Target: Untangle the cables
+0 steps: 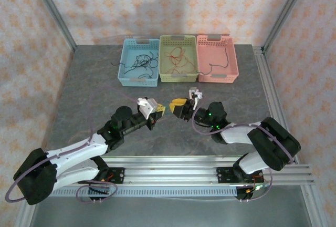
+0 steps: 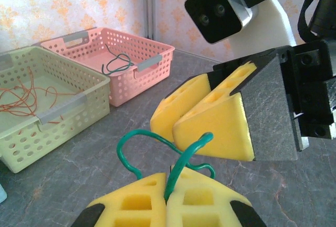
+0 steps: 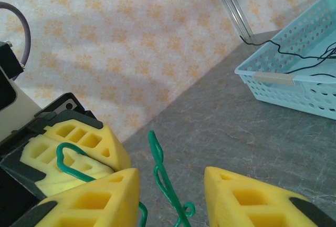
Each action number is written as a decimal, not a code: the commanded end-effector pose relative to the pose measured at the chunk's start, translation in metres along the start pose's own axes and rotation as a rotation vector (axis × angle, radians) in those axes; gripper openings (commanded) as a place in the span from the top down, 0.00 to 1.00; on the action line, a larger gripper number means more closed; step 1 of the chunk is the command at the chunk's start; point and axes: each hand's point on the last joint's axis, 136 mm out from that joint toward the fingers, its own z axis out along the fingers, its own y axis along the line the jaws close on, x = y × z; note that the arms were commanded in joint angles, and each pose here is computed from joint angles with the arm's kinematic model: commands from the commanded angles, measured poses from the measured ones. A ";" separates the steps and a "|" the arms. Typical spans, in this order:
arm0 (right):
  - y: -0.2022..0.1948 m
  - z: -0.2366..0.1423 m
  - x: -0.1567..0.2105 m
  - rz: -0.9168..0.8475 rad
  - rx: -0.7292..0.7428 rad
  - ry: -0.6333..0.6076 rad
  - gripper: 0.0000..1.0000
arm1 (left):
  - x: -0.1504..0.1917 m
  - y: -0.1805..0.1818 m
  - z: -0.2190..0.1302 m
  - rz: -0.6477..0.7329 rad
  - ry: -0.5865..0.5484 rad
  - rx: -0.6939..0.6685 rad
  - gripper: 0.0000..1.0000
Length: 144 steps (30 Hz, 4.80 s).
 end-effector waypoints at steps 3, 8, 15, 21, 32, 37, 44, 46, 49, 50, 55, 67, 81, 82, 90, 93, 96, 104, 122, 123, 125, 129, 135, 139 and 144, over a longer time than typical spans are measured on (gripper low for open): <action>0.015 0.006 -0.006 -0.014 -0.072 -0.003 0.60 | -0.021 -0.009 -0.007 0.030 -0.094 0.040 1.00; 0.015 0.006 -0.008 -0.016 -0.065 -0.007 0.61 | -0.026 -0.012 -0.013 0.029 -0.124 0.055 1.00; 0.015 0.005 -0.008 -0.013 -0.063 -0.005 0.59 | -0.031 -0.011 -0.020 0.023 -0.155 0.044 1.00; 0.020 0.007 -0.007 -0.004 -0.095 0.008 0.61 | -0.030 -0.012 -0.019 0.021 -0.151 0.050 1.00; 0.019 0.006 -0.007 -0.017 -0.095 -0.006 0.97 | -0.028 -0.014 -0.016 0.015 -0.139 0.066 1.00; -0.006 -0.004 -0.014 -0.068 0.086 -0.049 1.00 | -0.028 -0.007 -0.018 0.008 -0.124 0.021 1.00; -0.104 -0.101 -0.050 -0.145 0.891 -0.237 1.00 | -0.038 0.012 -0.039 -0.015 -0.165 -0.111 1.00; -0.120 -0.136 -0.057 -0.104 1.034 -0.313 1.00 | -0.041 0.027 -0.053 -0.030 -0.196 -0.211 1.00; -0.123 -0.146 -0.061 -0.083 1.056 -0.341 1.00 | -0.041 0.037 -0.064 -0.041 -0.219 -0.276 1.00; -0.124 -0.148 -0.060 -0.078 1.067 -0.339 1.00 | -0.040 0.039 -0.065 -0.044 -0.212 -0.291 1.00; -0.121 -0.138 -0.060 -0.072 1.008 -0.337 1.00 | -0.033 0.045 -0.063 -0.048 -0.185 -0.322 1.00; -0.101 -0.113 -0.066 -0.110 0.854 -0.287 1.00 | -0.031 0.035 -0.052 -0.070 -0.151 -0.252 1.00; -0.051 -0.058 -0.086 0.050 0.509 -0.250 0.29 | -0.041 0.027 -0.054 -0.108 -0.196 -0.205 1.00; -0.053 -0.054 -0.085 0.100 0.503 -0.254 0.29 | -0.041 0.027 -0.054 -0.107 -0.198 -0.204 1.00; -0.046 -0.005 -0.036 0.489 0.421 -0.229 0.29 | -0.041 0.027 -0.055 -0.109 -0.205 -0.204 1.00; -0.041 0.015 -0.030 0.570 0.349 -0.231 0.35 | -0.040 0.027 -0.055 -0.109 -0.202 -0.206 1.00; -0.039 0.031 -0.026 0.618 0.315 -0.213 0.53 | -0.039 0.027 -0.055 -0.112 -0.197 -0.203 1.00; -0.063 0.006 -0.069 0.574 0.412 -0.347 1.00 | -0.033 0.040 -0.057 -0.139 -0.175 -0.281 0.61; -0.261 -0.113 -0.232 0.100 1.352 -0.427 1.00 | -0.014 0.095 -0.088 -0.221 -0.088 -0.652 0.00; -0.271 -0.115 -0.234 0.093 1.379 -0.422 1.00 | -0.014 0.094 -0.087 -0.221 -0.084 -0.649 0.00; -0.286 -0.120 -0.237 0.072 1.437 -0.408 1.00 | -0.014 0.095 -0.087 -0.220 -0.079 -0.651 0.00; -0.315 -0.135 -0.234 0.067 1.544 -0.394 1.00 | -0.013 0.093 -0.083 -0.221 -0.072 -0.636 0.00; -0.351 -0.132 -0.215 0.071 1.615 -0.313 1.00 | -0.010 0.091 -0.077 -0.220 -0.052 -0.622 0.00; -0.369 -0.125 -0.204 0.101 1.620 -0.257 0.84 | -0.010 0.091 -0.076 -0.220 -0.047 -0.620 0.00; -0.365 -0.124 -0.208 0.130 1.617 -0.228 0.45 | -0.010 0.091 -0.076 -0.222 -0.044 -0.623 0.00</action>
